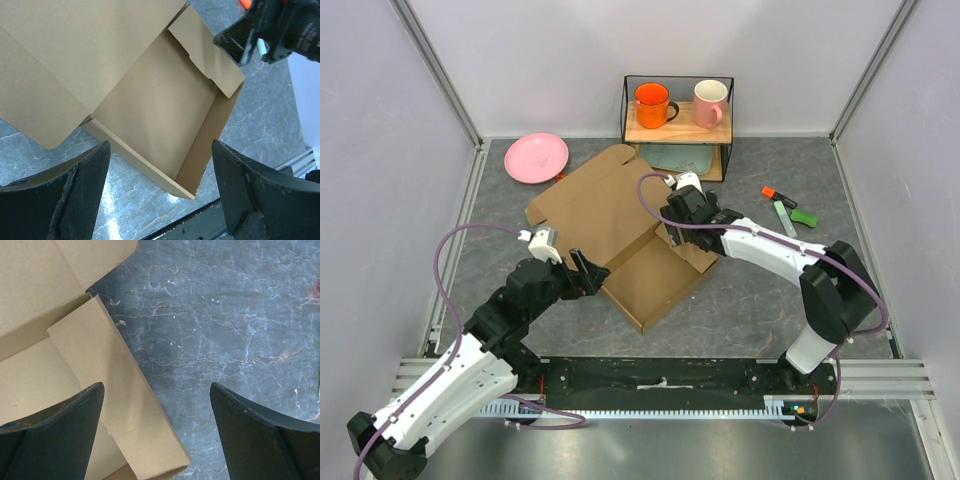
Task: Fold the paper box
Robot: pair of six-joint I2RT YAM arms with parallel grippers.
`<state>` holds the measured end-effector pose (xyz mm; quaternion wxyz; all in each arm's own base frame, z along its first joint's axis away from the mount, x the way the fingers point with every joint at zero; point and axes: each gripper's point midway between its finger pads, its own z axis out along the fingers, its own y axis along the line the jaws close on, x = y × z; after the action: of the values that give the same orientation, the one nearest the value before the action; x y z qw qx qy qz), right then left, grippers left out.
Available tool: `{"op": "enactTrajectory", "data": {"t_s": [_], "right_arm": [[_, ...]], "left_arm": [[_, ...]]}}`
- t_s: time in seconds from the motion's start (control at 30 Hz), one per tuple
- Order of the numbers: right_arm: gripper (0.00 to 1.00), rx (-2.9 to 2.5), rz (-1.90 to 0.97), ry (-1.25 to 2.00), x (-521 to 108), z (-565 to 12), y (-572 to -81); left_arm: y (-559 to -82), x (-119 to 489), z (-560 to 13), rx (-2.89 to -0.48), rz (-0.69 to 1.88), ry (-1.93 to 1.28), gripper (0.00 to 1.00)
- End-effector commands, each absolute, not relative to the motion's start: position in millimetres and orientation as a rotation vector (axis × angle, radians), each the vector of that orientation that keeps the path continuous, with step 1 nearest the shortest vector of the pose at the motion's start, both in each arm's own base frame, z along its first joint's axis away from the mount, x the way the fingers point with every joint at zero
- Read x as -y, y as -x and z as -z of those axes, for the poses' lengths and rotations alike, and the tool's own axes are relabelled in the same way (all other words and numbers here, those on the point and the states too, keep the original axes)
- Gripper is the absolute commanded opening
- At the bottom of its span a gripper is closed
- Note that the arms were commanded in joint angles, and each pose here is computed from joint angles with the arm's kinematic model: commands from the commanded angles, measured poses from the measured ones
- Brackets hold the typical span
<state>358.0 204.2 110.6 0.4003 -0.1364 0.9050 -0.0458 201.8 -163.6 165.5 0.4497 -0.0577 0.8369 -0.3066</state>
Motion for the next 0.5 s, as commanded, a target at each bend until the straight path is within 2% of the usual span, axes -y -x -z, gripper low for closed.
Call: {"op": "enactTrajectory", "data": {"t_s": [0.0, 0.13, 0.23, 0.33, 0.37, 0.47], "right_arm": [[0.93, -2.293, 0.142, 0.416, -209, -91, -369], [0.86, -2.345, 0.155, 0.446, -208, -65, -362], [0.76, -2.380, 0.169, 0.462, -203, -45, -355], [0.53, -2.406, 0.176, 0.447, -198, -32, -346], [0.42, -2.401, 0.160, 0.418, -198, -31, -346], [0.24, -2.408, 0.167, 0.371, -191, -25, -339]], "left_arm": [[-196, 169, -166, -2.067, 0.830, 0.172, 0.88], [-192, 172, -150, -2.121, 0.837, 0.168, 0.88], [-189, 174, -137, -2.159, 0.836, 0.172, 0.87], [-189, 173, -126, -2.182, 0.822, 0.182, 0.86], [-190, 173, -124, -2.183, 0.818, 0.189, 0.86], [-191, 172, -115, -2.201, 0.802, 0.203, 0.85]]}}
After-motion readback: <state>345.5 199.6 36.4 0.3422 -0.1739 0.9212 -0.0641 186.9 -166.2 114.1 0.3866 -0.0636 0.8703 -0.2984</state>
